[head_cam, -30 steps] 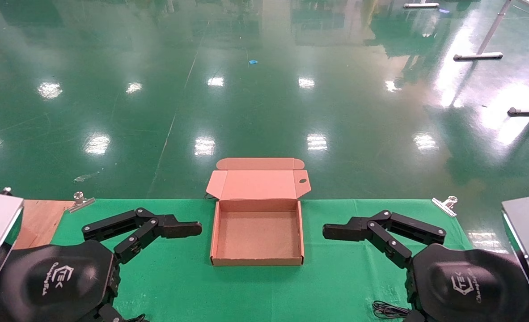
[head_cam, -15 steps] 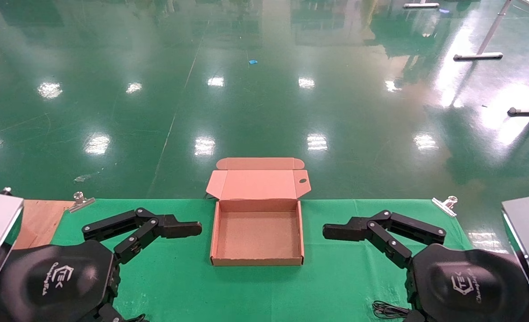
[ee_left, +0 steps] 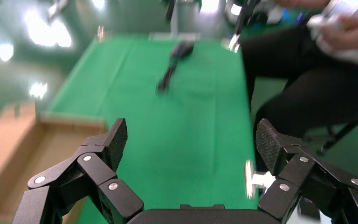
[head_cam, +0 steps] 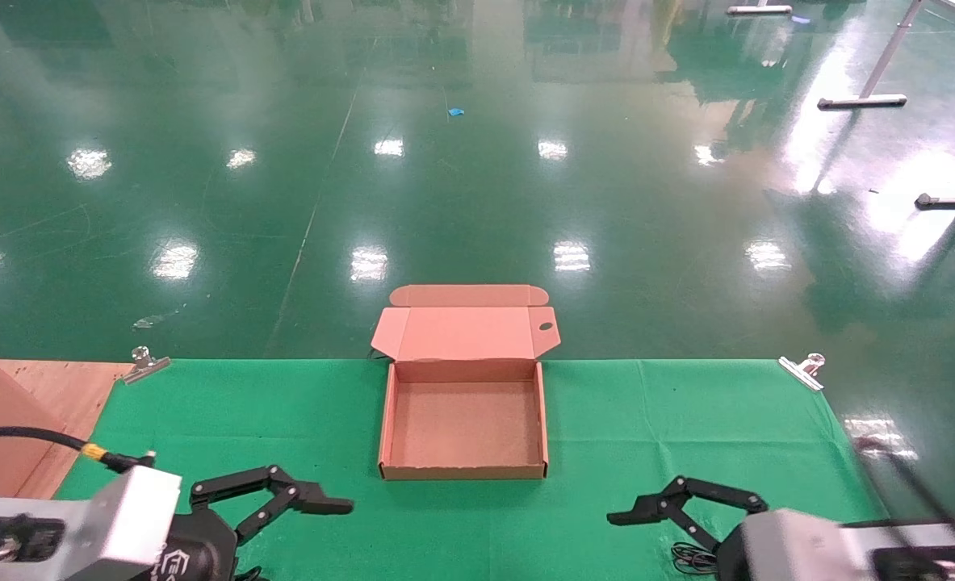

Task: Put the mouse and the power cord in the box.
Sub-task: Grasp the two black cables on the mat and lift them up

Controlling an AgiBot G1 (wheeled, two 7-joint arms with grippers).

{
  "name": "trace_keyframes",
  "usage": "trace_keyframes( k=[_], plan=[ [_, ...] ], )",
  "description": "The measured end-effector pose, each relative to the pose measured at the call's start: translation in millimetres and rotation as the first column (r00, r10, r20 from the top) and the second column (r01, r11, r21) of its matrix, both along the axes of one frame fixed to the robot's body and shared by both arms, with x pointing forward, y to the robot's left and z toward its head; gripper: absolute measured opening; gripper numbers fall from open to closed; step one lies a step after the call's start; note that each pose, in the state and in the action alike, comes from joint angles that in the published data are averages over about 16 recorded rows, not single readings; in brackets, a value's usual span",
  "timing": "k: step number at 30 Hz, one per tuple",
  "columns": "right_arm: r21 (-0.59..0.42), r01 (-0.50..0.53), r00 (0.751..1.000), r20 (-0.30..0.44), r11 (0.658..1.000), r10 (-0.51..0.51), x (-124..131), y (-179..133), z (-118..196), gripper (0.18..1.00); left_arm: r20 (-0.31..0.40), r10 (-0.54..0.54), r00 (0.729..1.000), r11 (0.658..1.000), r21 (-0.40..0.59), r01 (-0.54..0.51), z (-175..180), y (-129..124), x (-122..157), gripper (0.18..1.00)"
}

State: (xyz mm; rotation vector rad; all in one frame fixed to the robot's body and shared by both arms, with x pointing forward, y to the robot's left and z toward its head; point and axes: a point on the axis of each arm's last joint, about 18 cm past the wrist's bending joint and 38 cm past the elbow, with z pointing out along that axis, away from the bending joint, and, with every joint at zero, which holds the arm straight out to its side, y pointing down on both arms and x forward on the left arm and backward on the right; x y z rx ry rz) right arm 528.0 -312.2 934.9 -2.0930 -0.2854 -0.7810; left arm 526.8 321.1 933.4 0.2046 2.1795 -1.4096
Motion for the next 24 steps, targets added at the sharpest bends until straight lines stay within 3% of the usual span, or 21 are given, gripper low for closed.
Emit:
trace_keyframes(
  k=[5, 11, 18, 24],
  plan=[
    [-0.171, 0.094, 0.995, 0.036, 0.981, -0.089, 30, -14, -19, 1.001, -0.011, 0.086, 0.996, 0.988, 0.126, -0.084, -24, 19, 27, 1.001],
    [-0.342, 0.19, 0.981, 0.086, 0.92, -0.171, 67, -37, -39, 1.001, -0.003, 0.166, 0.986, 0.944, 0.291, -0.158, -46, 39, 56, 1.001],
    [-0.485, 0.263, 0.965, 0.137, 0.834, -0.224, 108, -56, -55, 1.001, 0.039, 0.23, 0.972, 0.834, 0.507, -0.218, -65, 59, 88, 1.001],
    [-0.559, 0.29, 0.957, 0.16, 0.777, -0.242, 137, -60, -66, 1.001, 0.085, 0.266, 0.96, 0.73, 0.632, -0.258, -76, 75, 111, 1.001]
  ],
)
